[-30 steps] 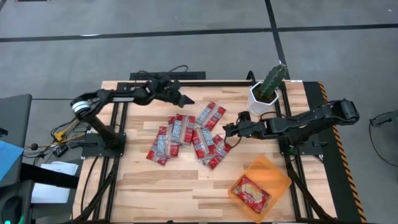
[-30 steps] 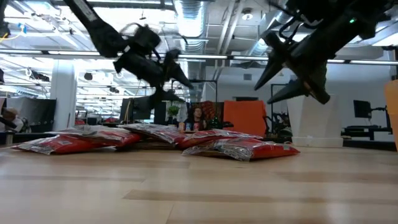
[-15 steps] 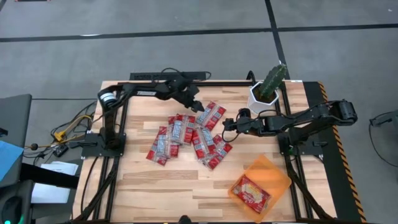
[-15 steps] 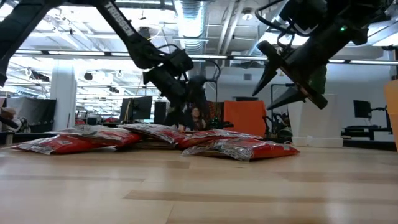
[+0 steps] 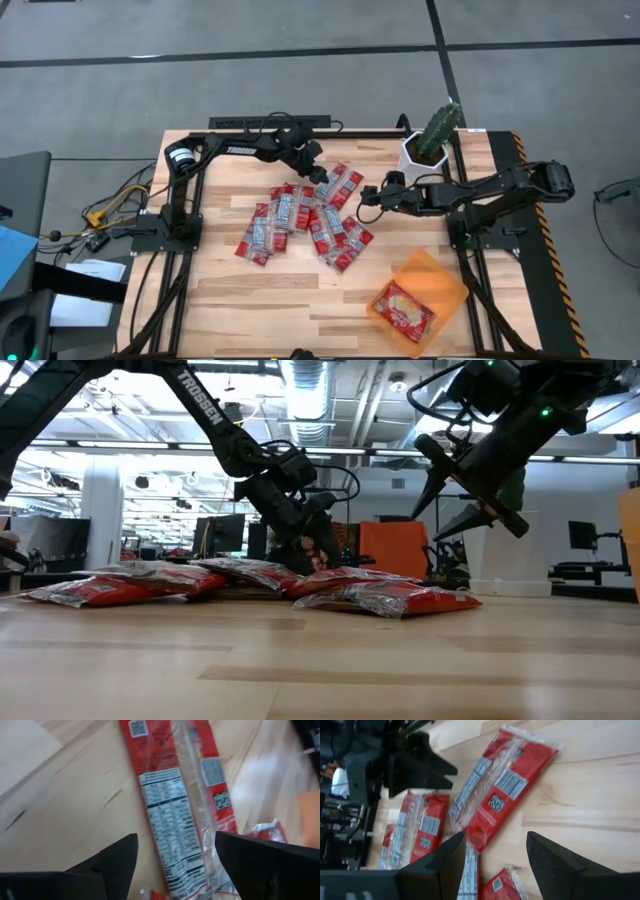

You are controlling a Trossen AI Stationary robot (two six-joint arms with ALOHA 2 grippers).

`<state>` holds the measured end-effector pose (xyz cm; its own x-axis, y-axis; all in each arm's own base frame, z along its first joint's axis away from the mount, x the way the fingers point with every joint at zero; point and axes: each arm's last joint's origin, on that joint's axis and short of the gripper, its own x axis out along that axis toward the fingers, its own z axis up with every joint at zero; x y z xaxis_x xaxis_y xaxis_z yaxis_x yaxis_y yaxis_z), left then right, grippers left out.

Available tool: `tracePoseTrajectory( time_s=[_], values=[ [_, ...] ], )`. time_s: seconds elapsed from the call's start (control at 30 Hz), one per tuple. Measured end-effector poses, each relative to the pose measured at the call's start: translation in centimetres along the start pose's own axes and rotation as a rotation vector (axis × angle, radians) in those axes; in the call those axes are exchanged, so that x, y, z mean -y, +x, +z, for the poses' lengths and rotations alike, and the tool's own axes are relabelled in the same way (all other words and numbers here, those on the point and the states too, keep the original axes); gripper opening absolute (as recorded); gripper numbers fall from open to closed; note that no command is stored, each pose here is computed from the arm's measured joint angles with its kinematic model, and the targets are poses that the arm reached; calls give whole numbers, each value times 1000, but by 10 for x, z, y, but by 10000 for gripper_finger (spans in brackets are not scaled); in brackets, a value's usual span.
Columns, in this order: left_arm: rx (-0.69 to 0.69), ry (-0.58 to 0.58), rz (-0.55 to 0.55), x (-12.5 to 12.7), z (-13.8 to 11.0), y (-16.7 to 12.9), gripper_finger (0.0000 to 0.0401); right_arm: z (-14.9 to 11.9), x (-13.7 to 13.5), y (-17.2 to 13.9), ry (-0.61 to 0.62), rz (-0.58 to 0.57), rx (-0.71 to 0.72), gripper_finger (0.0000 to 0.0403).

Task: Sort popcorn bags into baskets
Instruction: Put the red popcorn bag into the orange bin

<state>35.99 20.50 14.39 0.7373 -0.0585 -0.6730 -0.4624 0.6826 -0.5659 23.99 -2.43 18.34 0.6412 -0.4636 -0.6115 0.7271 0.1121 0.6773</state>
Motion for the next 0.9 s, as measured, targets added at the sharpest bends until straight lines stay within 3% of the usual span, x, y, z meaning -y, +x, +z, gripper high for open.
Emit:
tracePoseTrajectory(
  time_s=[0.1, 0.27, 0.57, 0.7, 0.9],
  values=[
    [-11, 20, 40, 4, -5, 3, 250, 3, 1, 1, 8, -7, 9, 232],
    [-19, 14, -13, 8, -7, 10, 254, 4, 1, 2, 11, -9, 12, 232],
    [-21, 11, 18, 6, -10, 16, 256, 4, 2, 2, 21, -16, 12, 232],
    [-18, 3, 18, 6, -11, 19, 256, -2, 8, 12, 40, -75, 9, 232],
    [-28, -29, -20, 2, -9, 18, 256, -11, 10, 31, 92, -66, 7, 232]
  ],
)
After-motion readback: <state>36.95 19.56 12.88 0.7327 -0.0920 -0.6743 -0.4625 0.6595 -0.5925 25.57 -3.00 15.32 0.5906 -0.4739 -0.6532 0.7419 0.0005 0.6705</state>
